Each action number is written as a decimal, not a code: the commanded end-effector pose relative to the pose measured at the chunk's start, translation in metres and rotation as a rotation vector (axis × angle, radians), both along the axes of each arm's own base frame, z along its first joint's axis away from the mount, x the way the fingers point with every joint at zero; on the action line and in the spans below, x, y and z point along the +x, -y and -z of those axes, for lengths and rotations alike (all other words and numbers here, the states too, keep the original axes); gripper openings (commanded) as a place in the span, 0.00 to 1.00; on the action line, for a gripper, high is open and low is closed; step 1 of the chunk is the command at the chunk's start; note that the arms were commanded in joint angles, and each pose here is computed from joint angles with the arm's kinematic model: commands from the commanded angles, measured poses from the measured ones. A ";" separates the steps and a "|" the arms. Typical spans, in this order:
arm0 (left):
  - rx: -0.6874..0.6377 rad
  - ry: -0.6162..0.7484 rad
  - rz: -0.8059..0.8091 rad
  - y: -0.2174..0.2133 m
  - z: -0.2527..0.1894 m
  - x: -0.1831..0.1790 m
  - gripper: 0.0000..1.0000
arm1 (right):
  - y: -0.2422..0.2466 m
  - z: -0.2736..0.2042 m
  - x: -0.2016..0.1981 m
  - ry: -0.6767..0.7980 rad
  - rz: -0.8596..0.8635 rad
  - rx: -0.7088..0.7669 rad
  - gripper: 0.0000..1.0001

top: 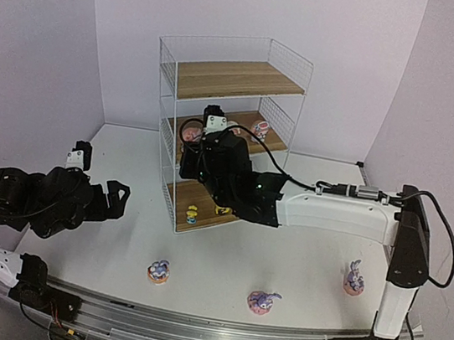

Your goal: Place and organize the plastic toys onto the shelf

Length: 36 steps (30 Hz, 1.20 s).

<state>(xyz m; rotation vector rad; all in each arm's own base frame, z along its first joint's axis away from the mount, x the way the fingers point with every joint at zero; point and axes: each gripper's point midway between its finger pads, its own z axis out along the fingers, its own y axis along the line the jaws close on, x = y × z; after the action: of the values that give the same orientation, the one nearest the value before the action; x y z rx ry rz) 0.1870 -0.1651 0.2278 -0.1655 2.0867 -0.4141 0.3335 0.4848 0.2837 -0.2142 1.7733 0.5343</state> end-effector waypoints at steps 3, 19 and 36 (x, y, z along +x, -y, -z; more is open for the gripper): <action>-0.025 0.014 0.002 0.001 -0.004 0.000 1.00 | -0.005 -0.020 0.005 0.027 0.042 0.105 0.35; -0.036 0.014 0.019 0.004 -0.002 -0.001 1.00 | -0.011 -0.020 0.006 0.019 0.069 0.157 0.37; -0.054 0.014 0.047 0.012 -0.004 -0.001 1.00 | 0.024 -0.049 -0.021 0.054 0.098 0.154 0.48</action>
<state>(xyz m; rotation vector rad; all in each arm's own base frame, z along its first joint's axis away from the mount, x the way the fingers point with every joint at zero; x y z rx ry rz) 0.1863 -0.1714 0.2258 -0.1590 2.0836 -0.4596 0.3278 0.4895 0.2803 -0.1061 1.7476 0.5381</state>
